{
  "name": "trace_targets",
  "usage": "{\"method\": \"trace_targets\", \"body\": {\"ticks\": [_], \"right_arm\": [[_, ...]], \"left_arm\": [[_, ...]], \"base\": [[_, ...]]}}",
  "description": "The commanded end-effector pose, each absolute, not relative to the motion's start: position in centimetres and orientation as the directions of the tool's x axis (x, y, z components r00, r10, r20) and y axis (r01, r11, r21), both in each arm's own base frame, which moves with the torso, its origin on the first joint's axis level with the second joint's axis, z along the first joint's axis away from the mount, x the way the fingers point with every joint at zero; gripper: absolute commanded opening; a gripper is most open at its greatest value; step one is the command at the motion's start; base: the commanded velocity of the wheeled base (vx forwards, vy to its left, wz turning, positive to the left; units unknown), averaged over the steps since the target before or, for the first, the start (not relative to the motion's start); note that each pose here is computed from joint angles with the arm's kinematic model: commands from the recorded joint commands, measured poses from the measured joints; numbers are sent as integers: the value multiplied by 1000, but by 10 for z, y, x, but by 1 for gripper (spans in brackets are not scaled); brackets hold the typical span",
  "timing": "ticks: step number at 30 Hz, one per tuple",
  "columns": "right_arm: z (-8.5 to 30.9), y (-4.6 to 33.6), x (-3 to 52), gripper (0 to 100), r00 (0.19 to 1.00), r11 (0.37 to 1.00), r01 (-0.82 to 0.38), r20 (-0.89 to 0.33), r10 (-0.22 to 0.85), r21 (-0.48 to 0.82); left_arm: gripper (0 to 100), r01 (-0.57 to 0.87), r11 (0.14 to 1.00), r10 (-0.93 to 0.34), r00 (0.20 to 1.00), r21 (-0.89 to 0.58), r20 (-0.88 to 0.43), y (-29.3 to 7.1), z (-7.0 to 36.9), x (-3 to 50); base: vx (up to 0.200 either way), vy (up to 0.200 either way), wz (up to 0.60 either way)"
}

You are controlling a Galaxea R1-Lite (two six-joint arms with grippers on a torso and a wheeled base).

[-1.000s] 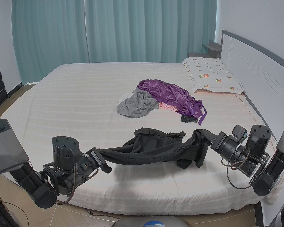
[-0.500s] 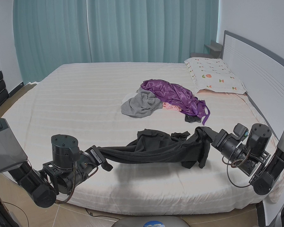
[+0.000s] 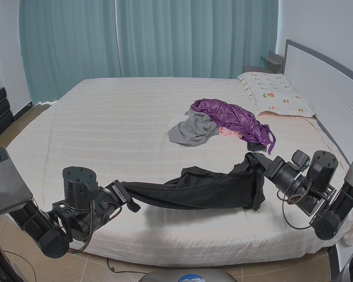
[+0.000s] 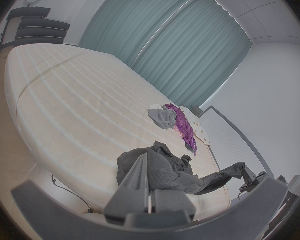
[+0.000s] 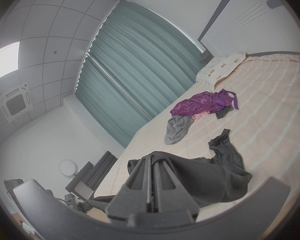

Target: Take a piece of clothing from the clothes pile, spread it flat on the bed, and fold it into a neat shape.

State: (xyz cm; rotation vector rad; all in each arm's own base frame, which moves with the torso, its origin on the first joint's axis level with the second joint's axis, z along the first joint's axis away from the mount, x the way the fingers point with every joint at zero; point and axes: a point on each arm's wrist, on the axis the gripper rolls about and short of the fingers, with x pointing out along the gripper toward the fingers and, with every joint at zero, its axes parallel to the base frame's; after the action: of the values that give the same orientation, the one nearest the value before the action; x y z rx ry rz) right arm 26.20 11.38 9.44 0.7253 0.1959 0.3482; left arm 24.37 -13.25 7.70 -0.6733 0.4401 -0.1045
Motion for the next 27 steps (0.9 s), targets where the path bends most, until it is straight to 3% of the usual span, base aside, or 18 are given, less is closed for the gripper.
{"method": "trace_targets", "body": {"ticks": [1,27], "right_arm": [[97,114,263,0,926,686,-253,-35,377,682],[97,111,268,0,931,654,-232,-29,363,720]], "left_arm": [[0,-45,779,-234,904,-625,-357,-133,78,243],[0,-43,780,-236,904,-624,-357,-133,78,243]], "base": [[0,200,0],[0,200,0]]}}
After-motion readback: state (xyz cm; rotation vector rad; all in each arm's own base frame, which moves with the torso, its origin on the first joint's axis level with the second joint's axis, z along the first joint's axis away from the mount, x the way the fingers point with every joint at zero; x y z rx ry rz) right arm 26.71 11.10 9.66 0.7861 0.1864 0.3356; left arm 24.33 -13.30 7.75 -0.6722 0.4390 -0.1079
